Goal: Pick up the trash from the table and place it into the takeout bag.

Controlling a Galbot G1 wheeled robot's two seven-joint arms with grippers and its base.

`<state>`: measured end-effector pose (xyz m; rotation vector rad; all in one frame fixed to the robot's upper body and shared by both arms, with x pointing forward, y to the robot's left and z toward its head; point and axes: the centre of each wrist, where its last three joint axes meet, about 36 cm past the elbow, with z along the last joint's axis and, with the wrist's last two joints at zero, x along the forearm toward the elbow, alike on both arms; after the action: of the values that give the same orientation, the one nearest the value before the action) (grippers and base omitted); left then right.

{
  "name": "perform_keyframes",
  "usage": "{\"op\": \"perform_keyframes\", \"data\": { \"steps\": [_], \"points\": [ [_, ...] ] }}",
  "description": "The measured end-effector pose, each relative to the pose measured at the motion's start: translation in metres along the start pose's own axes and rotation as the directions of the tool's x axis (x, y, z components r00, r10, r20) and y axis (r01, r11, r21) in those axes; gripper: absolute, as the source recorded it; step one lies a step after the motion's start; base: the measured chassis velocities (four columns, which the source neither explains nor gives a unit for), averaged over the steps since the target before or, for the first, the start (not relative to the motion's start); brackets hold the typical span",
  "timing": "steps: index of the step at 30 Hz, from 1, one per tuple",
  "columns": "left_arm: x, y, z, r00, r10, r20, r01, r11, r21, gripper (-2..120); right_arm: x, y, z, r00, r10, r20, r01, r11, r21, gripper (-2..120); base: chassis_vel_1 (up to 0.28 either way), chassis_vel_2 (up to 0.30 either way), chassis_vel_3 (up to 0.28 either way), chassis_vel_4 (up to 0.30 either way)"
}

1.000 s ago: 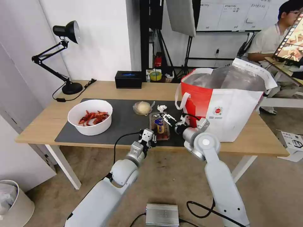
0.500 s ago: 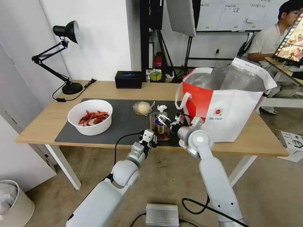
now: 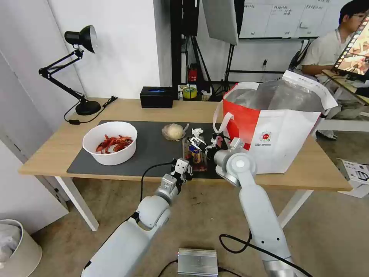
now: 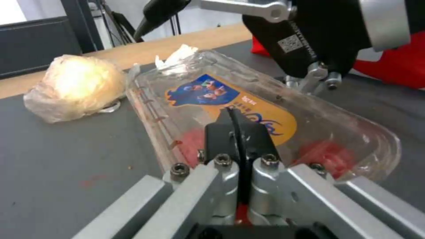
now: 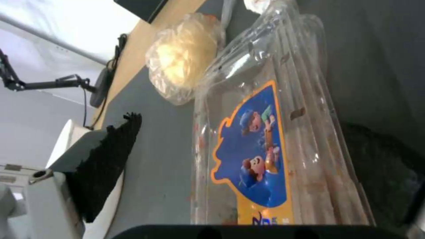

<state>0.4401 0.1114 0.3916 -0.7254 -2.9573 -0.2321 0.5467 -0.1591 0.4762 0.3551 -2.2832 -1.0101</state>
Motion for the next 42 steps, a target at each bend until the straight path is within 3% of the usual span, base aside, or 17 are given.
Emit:
{"op": "perform_keyframes", "data": {
  "steps": [16, 21, 23, 24, 28, 30, 33, 36, 42],
  "points": [
    [-0.002, -0.005, 0.003, 1.0, 0.009, 0.005, -0.009, 1.0, 0.001, 0, -0.001, 0.004, 0.004, 1.0, 0.009, -0.016, -0.009, 1.0, 0.013, 98, 0.0, 0.0, 0.0, 0.0],
    [-0.001, -0.004, 0.003, 1.0, 0.007, 0.005, -0.007, 1.0, -0.001, 0, 0.002, 0.003, 0.006, 1.0, 0.014, -0.021, -0.013, 1.0, 0.023, 78, 0.0, 0.0, 0.0, 0.0],
    [-0.001, -0.004, 0.003, 1.0, 0.007, 0.005, -0.007, 1.0, -0.001, 0, 0.002, 0.003, 0.006, 1.0, 0.014, -0.021, -0.013, 1.0, 0.023, 78, 0.0, 0.0, 0.0, 0.0],
    [-0.001, -0.004, 0.002, 1.0, 0.007, 0.007, -0.007, 1.0, 0.0, 0, 0.002, 0.003, 0.006, 1.0, 0.014, -0.02, -0.014, 1.0, 0.026, 66, 0.0, 0.0, 0.0, 0.0],
    [-0.001, -0.004, 0.002, 1.0, 0.007, 0.008, -0.007, 1.0, 0.001, 0, 0.003, 0.004, 0.005, 1.0, 0.014, -0.018, -0.014, 0.999, 0.029, 58, 0.0, 0.0, 0.0, 0.0],
    [0.0, -0.005, 0.002, 1.0, 0.007, 0.007, -0.007, 1.0, 0.001, 0, 0.004, 0.005, 0.005, 1.0, 0.011, -0.016, -0.011, 0.999, 0.034, 46, 0.0, 0.0, 0.0, 0.0],
    [0.0, -0.005, 0.002, 1.0, 0.007, 0.008, -0.007, 1.0, 0.001, 0, 0.005, 0.005, 0.005, 1.0, 0.012, -0.016, -0.012, 0.999, 0.037, 39, 0.0, 0.0, 0.0, 0.0],
    [0.0, -0.006, 0.001, 1.0, 0.008, 0.01, -0.008, 1.0, 0.002, 0, 0.009, 0.003, 0.005, 1.0, 0.018, -0.021, -0.017, 0.999, 0.044, 23, 0.0, 0.0, 0.0, 0.0],
    [0.0, -0.007, 0.0, 1.0, 0.01, 0.012, -0.01, 1.0, 0.002, 0, 0.014, -0.002, 0.006, 0.999, 0.032, -0.039, -0.03, 0.998, 0.046, 4, 0.0, 0.0, 0.0, 0.0]
  ]
}}
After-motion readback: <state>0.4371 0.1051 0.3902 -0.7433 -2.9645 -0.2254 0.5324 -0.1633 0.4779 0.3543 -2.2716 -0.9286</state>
